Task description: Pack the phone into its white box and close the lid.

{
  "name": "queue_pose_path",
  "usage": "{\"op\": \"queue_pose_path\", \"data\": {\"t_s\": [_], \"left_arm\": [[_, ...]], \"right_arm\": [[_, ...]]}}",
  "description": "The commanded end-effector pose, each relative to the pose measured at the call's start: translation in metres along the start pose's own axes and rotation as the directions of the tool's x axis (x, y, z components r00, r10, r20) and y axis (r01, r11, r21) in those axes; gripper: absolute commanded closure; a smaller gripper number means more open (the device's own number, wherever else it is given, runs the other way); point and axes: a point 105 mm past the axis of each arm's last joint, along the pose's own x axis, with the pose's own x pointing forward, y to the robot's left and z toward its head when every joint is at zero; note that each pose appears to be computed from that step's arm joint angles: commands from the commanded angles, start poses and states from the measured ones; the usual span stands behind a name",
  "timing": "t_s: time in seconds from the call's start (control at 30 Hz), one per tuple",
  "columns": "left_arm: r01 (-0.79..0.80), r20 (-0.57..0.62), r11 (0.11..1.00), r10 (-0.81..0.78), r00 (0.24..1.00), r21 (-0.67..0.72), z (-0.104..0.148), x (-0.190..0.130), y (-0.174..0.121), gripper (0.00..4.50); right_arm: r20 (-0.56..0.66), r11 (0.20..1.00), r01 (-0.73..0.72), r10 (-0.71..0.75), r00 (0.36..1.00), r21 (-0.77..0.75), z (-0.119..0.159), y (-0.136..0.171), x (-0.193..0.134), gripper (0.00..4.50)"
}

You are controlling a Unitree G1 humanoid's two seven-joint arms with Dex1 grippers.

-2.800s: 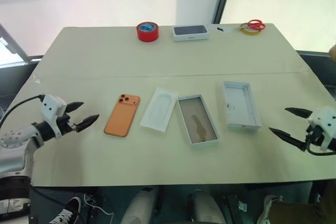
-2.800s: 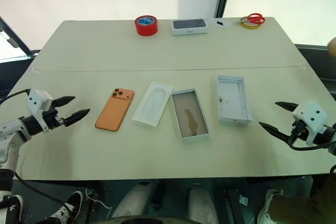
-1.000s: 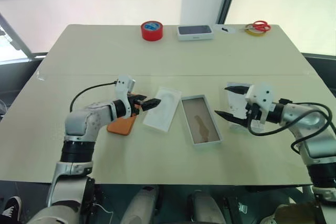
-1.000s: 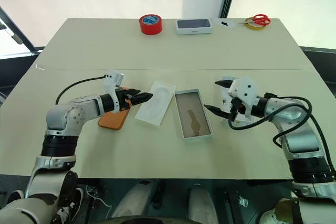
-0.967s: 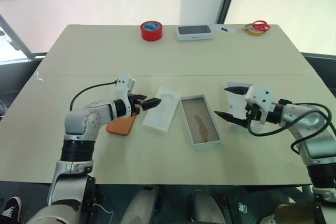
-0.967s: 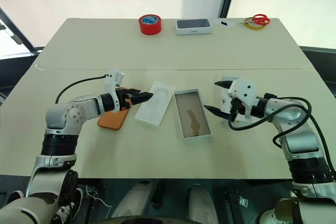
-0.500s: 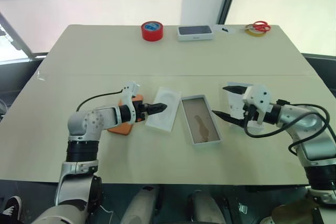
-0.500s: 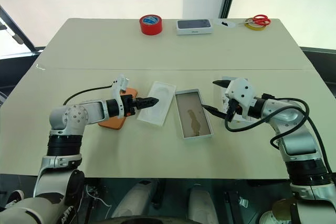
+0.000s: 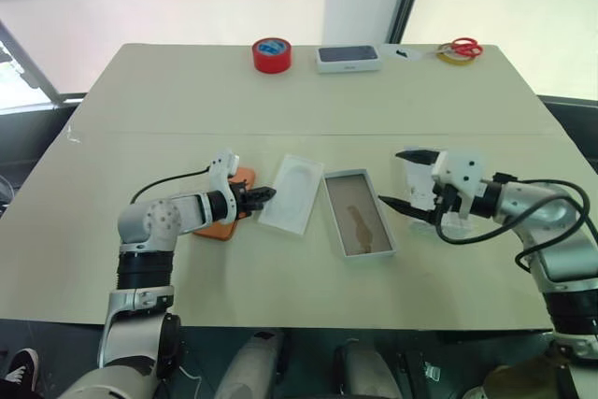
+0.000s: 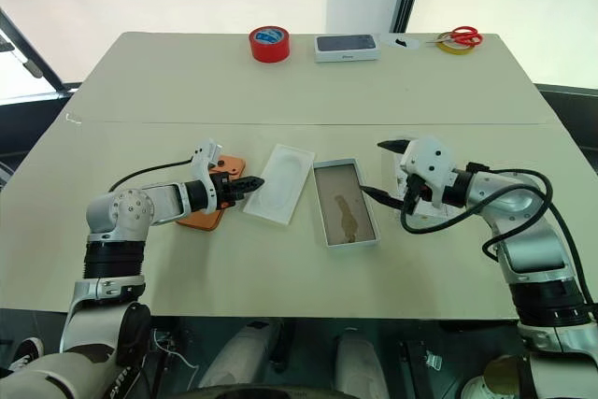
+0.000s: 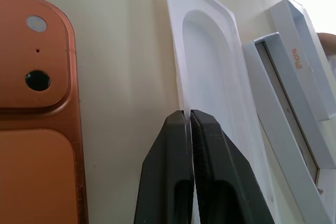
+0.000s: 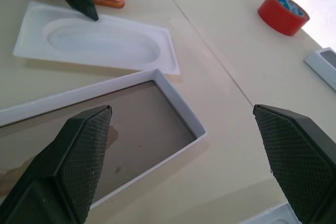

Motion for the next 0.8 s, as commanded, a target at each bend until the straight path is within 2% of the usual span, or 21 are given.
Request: {"op": "queue_pose_path", "data": {"t_s": [0.03,0.1,0.3,0.4,0.63,0.8], "left_arm": [[0.031,0.073,0.999,-0.032,0.997,0.009,0.015,-0.006,-0.006,4.46],[0.057,0.111,0.998,-0.055,0.992,-0.022,0.023,-0.009,-0.009,4.46],[0.141,0.232,0.989,-0.13,0.964,-0.035,0.043,-0.02,-0.023,4.46],[0.118,0.25,0.993,-0.111,0.962,-0.013,0.042,-0.022,-0.023,4.5],[0.098,0.338,0.995,-0.097,0.936,0.015,0.048,-0.027,-0.026,4.5],[0.143,0.379,0.99,-0.132,0.916,0.001,0.056,-0.03,-0.033,4.5]], "right_arm": [[-0.029,0.978,-0.204,0.203,0.979,-0.048,-0.001,0.04,0.001,0.0],[-0.059,0.952,-0.304,0.301,0.952,-0.042,-0.008,0.054,-0.003,0.0],[-0.045,0.92,-0.392,0.391,0.919,0.0,-0.009,0.065,0.004,0.0],[-0.094,0.914,-0.406,0.406,0.909,0.023,-0.026,0.068,0.016,0.9],[-0.152,0.895,-0.445,0.443,0.884,0.02,-0.037,0.066,0.023,4.47],[-0.067,0.923,-0.385,0.384,0.921,-0.004,-0.018,0.05,0.042,4.47]]}}
